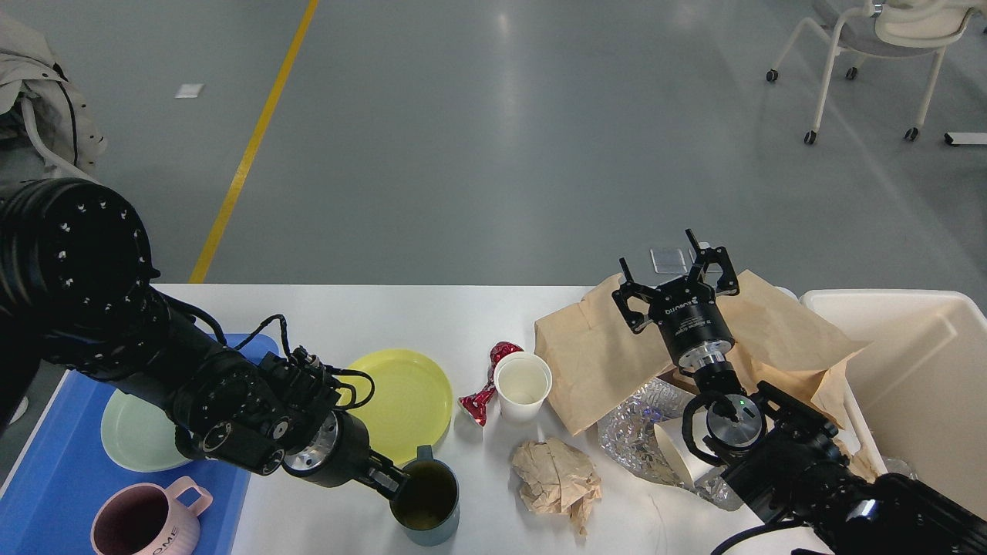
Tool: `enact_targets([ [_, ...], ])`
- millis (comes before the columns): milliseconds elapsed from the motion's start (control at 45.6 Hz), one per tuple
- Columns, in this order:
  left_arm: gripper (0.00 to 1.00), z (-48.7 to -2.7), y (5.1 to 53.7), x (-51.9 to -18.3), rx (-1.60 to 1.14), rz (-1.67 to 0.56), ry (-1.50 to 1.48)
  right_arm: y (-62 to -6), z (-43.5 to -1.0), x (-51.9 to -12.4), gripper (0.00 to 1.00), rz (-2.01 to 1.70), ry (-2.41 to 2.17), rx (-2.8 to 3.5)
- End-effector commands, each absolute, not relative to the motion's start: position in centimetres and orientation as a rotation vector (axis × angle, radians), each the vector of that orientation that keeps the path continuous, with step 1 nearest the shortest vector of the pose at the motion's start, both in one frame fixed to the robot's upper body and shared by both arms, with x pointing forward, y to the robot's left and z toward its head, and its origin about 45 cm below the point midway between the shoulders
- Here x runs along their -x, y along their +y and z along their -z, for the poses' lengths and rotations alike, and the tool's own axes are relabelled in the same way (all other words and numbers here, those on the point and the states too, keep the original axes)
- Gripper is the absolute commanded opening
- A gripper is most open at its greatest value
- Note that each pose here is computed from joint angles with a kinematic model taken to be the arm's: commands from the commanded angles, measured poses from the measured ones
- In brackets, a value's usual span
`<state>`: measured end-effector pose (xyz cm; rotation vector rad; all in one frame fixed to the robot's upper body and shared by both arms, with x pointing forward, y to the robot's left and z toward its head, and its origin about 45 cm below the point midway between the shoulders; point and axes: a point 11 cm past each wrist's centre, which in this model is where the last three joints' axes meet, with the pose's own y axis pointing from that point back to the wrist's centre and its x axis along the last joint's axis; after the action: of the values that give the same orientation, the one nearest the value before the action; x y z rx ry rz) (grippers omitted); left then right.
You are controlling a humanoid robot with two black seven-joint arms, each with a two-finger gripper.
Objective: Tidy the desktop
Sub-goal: 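Reach the left gripper down to the dark green mug and grasp it, then carry the dark green mug into the blue tray corner and release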
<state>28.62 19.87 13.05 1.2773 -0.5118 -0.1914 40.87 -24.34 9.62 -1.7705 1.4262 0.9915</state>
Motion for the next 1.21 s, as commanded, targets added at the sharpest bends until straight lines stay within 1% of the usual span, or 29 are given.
enact_targets([
  [0,0.03,-12.6,19.4,-28.1,-1.272,0.215,-0.513,-24.3,-9.6,-40.9,1.00,-0.991,1.426,1.772],
  [44,0.00,-12.6,19.3,-28.1,-1.269,0.218,-0.513,-24.3,-9.6,-40.9,1.00,-0.991,1.426,1.772],
  [219,0.00,-13.4,19.5,-28.4,-1.259,0.214,-0.513,-24.4,-9.6,-40.9,1.00,-0.991,1.426,1.770],
  [329,0.00,-15.5,19.9,-29.1,-1.248,0.197,-0.491,-24.4,-9.6,-40.9,1.00,-0.991,1.426,1.770],
  [416,0.00,-19.2,20.3,-29.9,-1.232,0.177,-0.484,-24.4,-9.6,-40.9,1.00,-0.991,1.426,1.770],
  [504,0.00,-24.2,20.7,-31.1,-1.215,0.143,-0.496,-24.4,-9.6,-40.9,1.00,-0.991,1.426,1.770],
  [592,0.00,-29.8,22.6,-32.5,-1.216,0.122,-0.505,-24.4,-9.6,-40.8,1.00,-0.993,1.428,1.769],
  [679,0.00,-34.3,25.1,-32.8,-1.234,0.136,-0.509,-24.4,-9.6,-40.9,1.00,-0.991,1.426,1.770],
  [745,0.00,-36.2,27.8,-32.9,-1.278,0.135,-0.513,-24.4,-9.6,-40.9,1.00,-0.991,1.426,1.770],
  [789,0.00,-36.7,30.1,-32.8,-1.311,0.125,-0.517,-24.3,-9.6,-40.9,1.00,-0.993,1.425,1.770],
  [899,0.00,-36.6,36.5,-32.4,-1.412,0.104,-0.573,-24.4,-9.6,-40.9,1.00,-0.991,1.426,1.770],
  [1030,0.00,-35.2,44.3,-30.4,-1.515,0.064,-0.570,-24.4,-9.6,-40.9,1.00,-0.991,1.426,1.770],
  [1118,0.00,-34.3,48.2,-29.1,-1.557,0.044,-0.529,-24.4,-9.6,-40.9,1.00,-0.991,1.426,1.770],
  [1183,0.00,-33.4,50.0,-28.5,-1.575,0.029,-0.504,-24.4,-9.6,-40.9,1.00,-0.991,1.426,1.770],
])
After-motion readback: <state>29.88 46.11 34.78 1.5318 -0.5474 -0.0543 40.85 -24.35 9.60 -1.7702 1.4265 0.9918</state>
